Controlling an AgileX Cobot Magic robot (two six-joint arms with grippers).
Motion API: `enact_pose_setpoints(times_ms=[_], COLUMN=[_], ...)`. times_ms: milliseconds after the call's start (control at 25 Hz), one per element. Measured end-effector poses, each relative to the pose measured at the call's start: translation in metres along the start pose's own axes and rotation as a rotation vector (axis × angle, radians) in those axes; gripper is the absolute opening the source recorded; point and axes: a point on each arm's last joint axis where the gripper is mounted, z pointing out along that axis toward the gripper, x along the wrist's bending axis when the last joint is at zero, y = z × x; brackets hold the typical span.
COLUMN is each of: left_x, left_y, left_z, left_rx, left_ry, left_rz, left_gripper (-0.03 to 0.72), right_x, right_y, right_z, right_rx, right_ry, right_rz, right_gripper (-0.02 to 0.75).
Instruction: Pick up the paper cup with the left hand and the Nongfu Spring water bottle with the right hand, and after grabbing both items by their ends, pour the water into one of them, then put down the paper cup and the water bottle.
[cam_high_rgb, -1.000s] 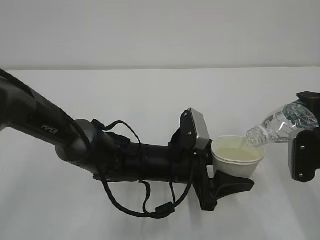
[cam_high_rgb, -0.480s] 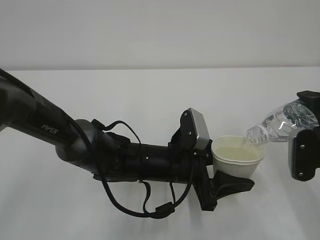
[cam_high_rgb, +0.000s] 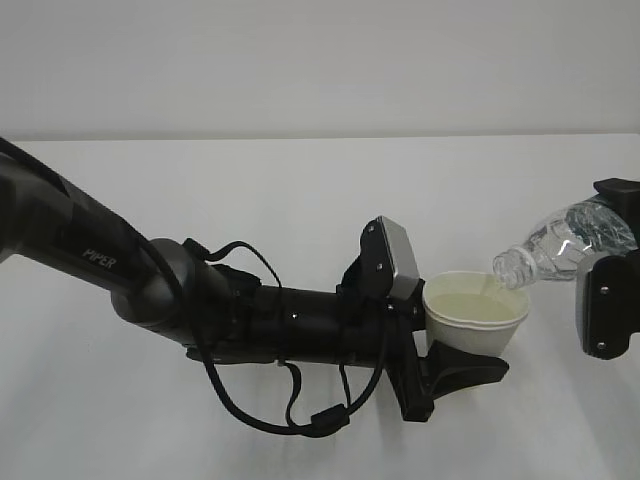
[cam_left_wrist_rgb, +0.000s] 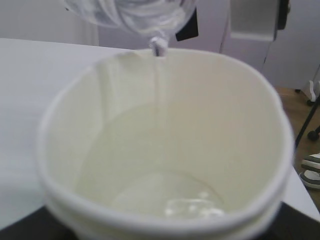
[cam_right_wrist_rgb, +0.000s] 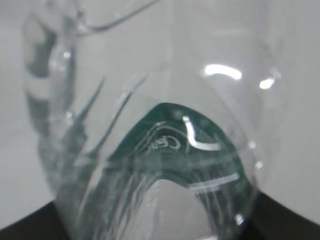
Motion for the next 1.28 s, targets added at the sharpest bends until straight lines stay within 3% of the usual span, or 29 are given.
enact_pose_setpoints(times_ms=[560, 800, 920, 1280], left_x=[0.003, 0.007, 0.009, 0.015], left_y=[0.001, 0.004, 0.004, 0.004], left_z=[0.000, 0.001, 0.000, 0.000], left_rx=[-0.012, -0.033, -0.034, -0.032], left_ry=[0.034, 0.067, 0.084, 0.149], left_rz=[-0.020, -0.036, -0.045, -0.062], left_gripper=[0.449, 0.447, 0.447, 0.447], right_x=[0.000, 0.000, -0.001, -0.012], right_y=[0.000, 0.000, 0.000, -0.003], right_z=[0.000, 0.000, 0.000, -0.001], right_rx=[0.003, 0.003, 0.002, -0.020], right_ry=[0.000, 0.000, -0.006, -0.136], right_rz=[0.140, 0.341, 0.537, 0.801], right_gripper=[0.408, 0.408, 0.408, 0.408])
